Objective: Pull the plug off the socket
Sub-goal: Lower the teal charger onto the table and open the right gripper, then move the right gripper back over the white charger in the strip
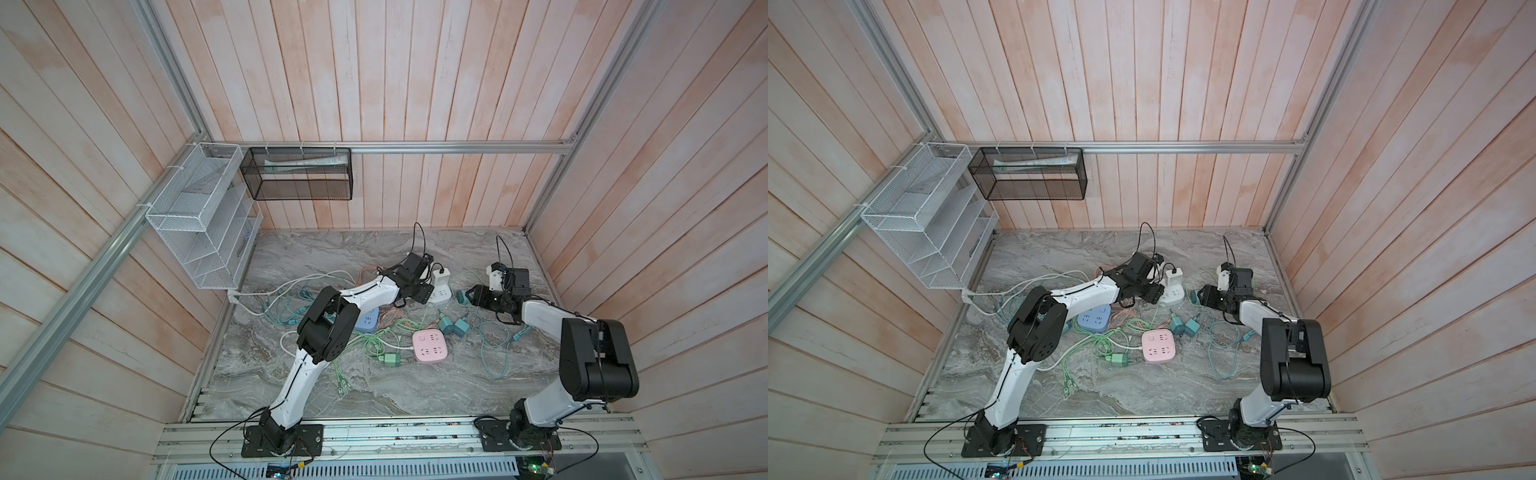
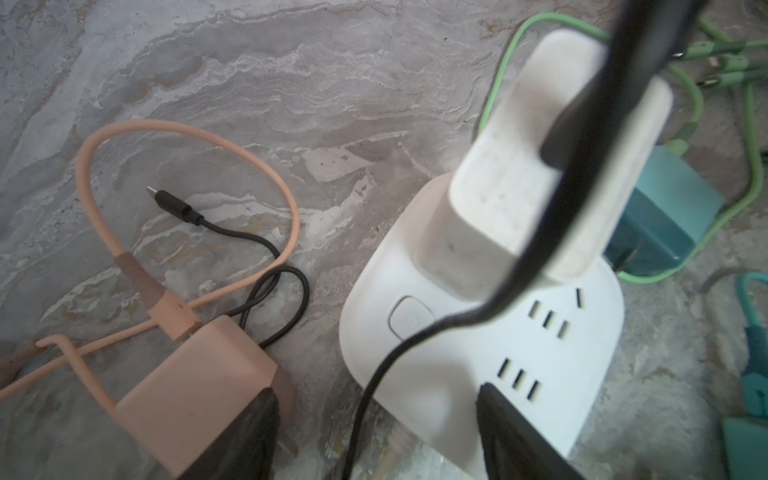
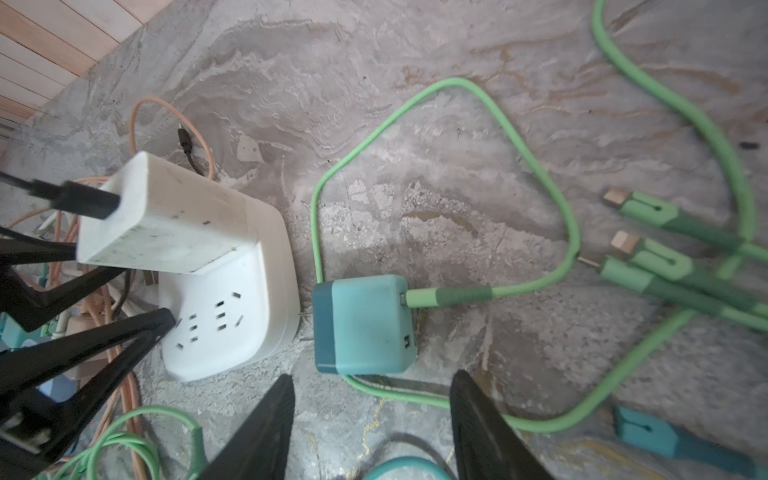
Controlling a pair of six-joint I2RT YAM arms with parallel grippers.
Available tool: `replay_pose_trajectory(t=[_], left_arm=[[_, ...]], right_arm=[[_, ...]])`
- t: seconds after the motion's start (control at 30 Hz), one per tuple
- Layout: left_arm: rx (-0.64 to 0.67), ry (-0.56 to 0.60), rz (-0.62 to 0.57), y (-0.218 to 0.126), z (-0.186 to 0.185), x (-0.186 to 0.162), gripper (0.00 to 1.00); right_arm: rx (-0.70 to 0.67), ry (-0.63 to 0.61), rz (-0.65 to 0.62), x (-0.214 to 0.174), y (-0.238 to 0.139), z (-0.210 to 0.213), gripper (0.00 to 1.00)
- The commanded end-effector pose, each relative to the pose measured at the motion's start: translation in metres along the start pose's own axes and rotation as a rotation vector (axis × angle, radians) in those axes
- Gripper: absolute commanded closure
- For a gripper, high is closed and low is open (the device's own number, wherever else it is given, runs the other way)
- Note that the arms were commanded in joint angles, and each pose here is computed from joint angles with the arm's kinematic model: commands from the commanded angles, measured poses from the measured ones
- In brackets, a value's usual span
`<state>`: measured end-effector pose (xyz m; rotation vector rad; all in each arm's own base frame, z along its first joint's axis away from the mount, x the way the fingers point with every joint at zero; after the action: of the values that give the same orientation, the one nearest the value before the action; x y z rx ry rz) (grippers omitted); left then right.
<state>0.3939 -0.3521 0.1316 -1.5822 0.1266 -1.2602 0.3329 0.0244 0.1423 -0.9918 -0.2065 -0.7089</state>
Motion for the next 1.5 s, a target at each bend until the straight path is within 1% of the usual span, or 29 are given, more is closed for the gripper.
replay_pose_trajectory(t=[0.0, 0.13, 0.2, 0.43, 0.53, 0.77, 0.87, 0.97, 1.07, 1.2, 1.37, 1.47], left_arm=[[0.005, 0.003, 0.018, -0.012, -0.002, -0.002, 0.23], [0.007, 0.002, 0.024, -0.011, -0.002, -0.004, 0.23], [0.008, 0.002, 0.03, -0.011, -0.001, -0.006, 0.23], [0.002, -0.004, 0.052, -0.007, -0.002, -0.014, 0.23], [0.001, -0.007, 0.059, -0.005, -0.001, -0.017, 0.23], [-0.002, -0.004, 0.077, -0.003, -0.002, -0.025, 0.23], [-0.01, -0.003, 0.082, -0.001, -0.003, -0.027, 0.23], [-0.014, -0.005, 0.085, 0.0, -0.003, -0.029, 0.24], [-0.015, -0.005, 0.084, 0.0, -0.003, -0.029, 0.24], [-0.02, -0.005, 0.084, 0.0, -0.003, -0.03, 0.25], [-0.027, -0.002, 0.083, -0.001, -0.003, -0.031, 0.25], [-0.026, -0.004, 0.085, -0.001, -0.003, -0.032, 0.25]], right_arm=[[-0.007, -0.01, -0.047, 0.001, -0.012, 0.004, 0.41], [0.036, -0.134, -0.113, -0.005, -0.018, 0.026, 0.31], [0.047, -0.193, -0.133, -0.008, -0.017, 0.04, 0.27], [0.074, -0.331, -0.115, -0.016, 0.006, 0.071, 0.2], [0.077, -0.364, -0.096, -0.016, 0.017, 0.078, 0.18], [0.075, -0.41, -0.116, -0.018, 0.033, 0.088, 0.16], [0.066, -0.411, -0.133, -0.017, 0.039, 0.088, 0.15], [0.07, -0.411, -0.138, -0.014, 0.043, 0.091, 0.12], [0.063, -0.404, -0.116, -0.011, 0.047, 0.093, 0.1], [0.035, -0.399, -0.092, -0.011, 0.055, 0.092, 0.1], [0.032, -0.403, -0.088, -0.011, 0.06, 0.094, 0.1], [0.015, -0.408, -0.077, -0.01, 0.064, 0.094, 0.12]])
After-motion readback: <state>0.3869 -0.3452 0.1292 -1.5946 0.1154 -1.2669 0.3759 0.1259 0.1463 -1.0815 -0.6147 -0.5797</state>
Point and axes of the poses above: each gripper's point midway between its finger pads, its own y axis out along the fingers, its own z axis along the line the jaws close on, x = y × z, the point moved 10 cm from there along -y, back along the fingers, and after that the axes turned 13 degrees about y, right-handed, at the moved point
